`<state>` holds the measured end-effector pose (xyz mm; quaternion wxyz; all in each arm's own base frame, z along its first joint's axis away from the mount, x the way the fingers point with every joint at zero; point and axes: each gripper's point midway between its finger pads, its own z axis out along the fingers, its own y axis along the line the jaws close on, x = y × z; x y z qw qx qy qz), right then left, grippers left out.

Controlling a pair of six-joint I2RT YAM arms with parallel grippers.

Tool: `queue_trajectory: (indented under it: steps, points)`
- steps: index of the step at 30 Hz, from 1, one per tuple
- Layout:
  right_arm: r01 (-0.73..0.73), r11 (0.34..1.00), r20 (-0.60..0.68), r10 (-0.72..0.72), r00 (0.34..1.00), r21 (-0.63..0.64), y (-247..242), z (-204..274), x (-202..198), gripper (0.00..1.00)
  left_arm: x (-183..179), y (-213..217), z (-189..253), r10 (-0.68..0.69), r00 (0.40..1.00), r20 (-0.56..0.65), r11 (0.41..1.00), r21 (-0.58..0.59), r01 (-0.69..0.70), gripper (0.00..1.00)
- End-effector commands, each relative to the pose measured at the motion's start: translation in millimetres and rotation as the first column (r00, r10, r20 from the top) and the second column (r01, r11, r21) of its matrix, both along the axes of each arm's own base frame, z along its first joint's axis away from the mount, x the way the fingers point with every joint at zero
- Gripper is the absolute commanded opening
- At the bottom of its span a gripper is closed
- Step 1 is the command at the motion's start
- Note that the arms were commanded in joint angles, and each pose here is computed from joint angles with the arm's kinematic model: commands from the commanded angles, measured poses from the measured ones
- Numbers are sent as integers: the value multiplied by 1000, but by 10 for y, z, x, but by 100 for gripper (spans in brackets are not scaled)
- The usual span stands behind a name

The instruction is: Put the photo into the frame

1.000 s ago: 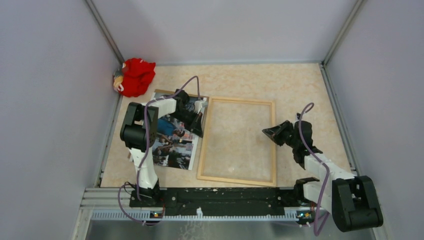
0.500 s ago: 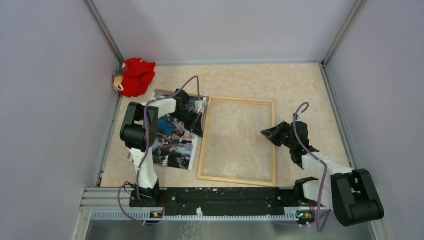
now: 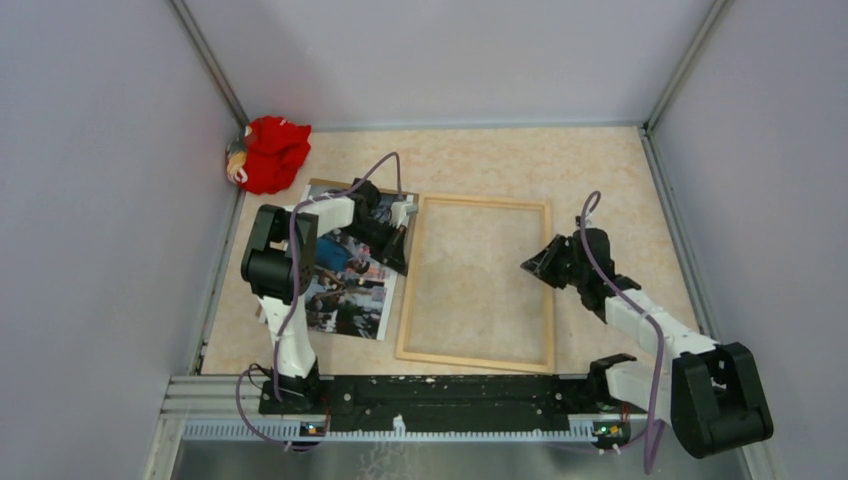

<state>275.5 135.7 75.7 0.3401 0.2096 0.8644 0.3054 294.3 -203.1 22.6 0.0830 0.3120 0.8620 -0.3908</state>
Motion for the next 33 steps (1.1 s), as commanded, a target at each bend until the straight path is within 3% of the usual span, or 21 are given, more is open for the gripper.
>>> queue_trajectory:
  steps: [1,5,8,19,26,33]
  points:
    - [-74,993,-43,70,997,-90,8,11,-88,27,12,-67,-42,-31,999,22,1000,2,31,0]
    - [-117,982,-88,105,991,-151,-23,-3,-138,50,26,-47,-44,-32,999,32,999,14,31,0]
    - [-137,969,-112,116,987,-206,-87,18,-163,58,30,-44,-43,-31,999,33,999,14,31,0]
    - [-199,941,-168,156,973,-274,-85,-107,-323,56,46,-32,-51,-27,999,31,999,20,26,0]
    - [-216,917,-165,169,972,-334,-41,-234,-373,40,60,-32,-54,-24,999,25,1000,20,23,0]
    - [-226,870,-156,174,972,-438,2,-322,-406,37,51,-30,-62,-23,1000,19,999,22,23,0]
